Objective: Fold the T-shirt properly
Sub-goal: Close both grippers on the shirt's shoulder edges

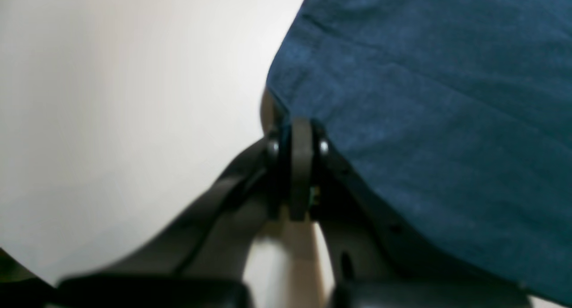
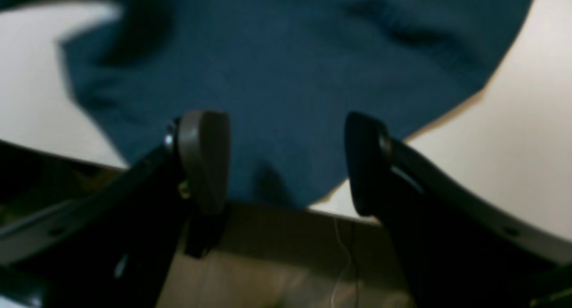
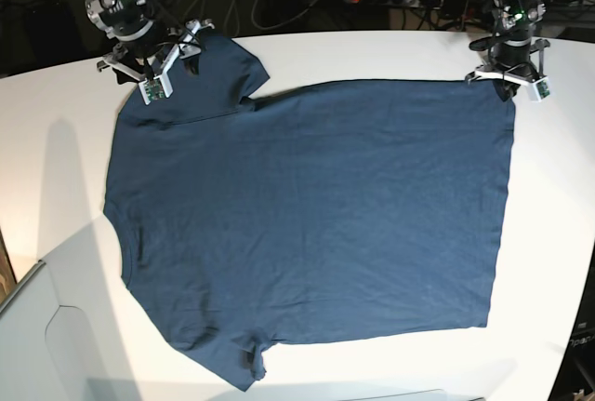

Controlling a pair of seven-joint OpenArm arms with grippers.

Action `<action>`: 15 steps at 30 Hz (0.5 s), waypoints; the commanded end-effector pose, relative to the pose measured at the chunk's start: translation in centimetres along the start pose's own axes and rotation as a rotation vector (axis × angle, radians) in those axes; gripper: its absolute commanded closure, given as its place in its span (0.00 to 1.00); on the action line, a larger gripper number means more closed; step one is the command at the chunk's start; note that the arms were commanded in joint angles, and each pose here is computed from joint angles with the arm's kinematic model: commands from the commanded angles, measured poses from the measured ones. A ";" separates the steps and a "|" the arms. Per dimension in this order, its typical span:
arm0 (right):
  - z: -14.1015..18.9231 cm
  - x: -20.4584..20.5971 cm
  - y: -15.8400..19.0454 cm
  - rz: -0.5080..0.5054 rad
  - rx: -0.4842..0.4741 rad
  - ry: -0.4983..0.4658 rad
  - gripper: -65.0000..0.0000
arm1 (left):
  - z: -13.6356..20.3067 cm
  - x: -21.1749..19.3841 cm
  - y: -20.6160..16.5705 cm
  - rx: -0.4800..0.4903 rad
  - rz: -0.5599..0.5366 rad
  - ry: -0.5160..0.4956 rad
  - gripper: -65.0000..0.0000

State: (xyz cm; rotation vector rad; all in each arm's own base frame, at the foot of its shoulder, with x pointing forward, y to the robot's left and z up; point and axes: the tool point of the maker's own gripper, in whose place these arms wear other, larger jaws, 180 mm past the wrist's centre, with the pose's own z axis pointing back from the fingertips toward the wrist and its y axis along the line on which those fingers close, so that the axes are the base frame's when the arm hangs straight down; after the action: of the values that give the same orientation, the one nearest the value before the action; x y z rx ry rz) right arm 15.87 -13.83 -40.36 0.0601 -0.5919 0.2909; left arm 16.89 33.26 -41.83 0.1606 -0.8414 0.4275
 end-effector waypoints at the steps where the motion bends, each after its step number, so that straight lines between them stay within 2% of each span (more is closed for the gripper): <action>1: -0.1 0.4 -0.3 0.018 -0.002 -0.017 0.41 | 0.2 0.2 0.3 0.005 -0.009 0.002 1.00; 6: -0.9 -0.9 -0.6 0.009 -0.004 0.024 0.41 | 0.2 0.1 0.3 0.007 -0.011 0.005 1.00; 15: -0.7 -1.7 -2.4 -0.020 -0.050 0.040 0.41 | 0.2 -0.1 0.4 0.009 -0.012 0.009 1.00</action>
State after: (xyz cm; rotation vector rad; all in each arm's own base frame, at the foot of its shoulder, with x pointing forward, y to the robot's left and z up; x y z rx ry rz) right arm 15.30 -16.70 -42.26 0.0020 -0.5375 0.2410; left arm 16.86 33.28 -41.87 0.1613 -0.8405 0.4276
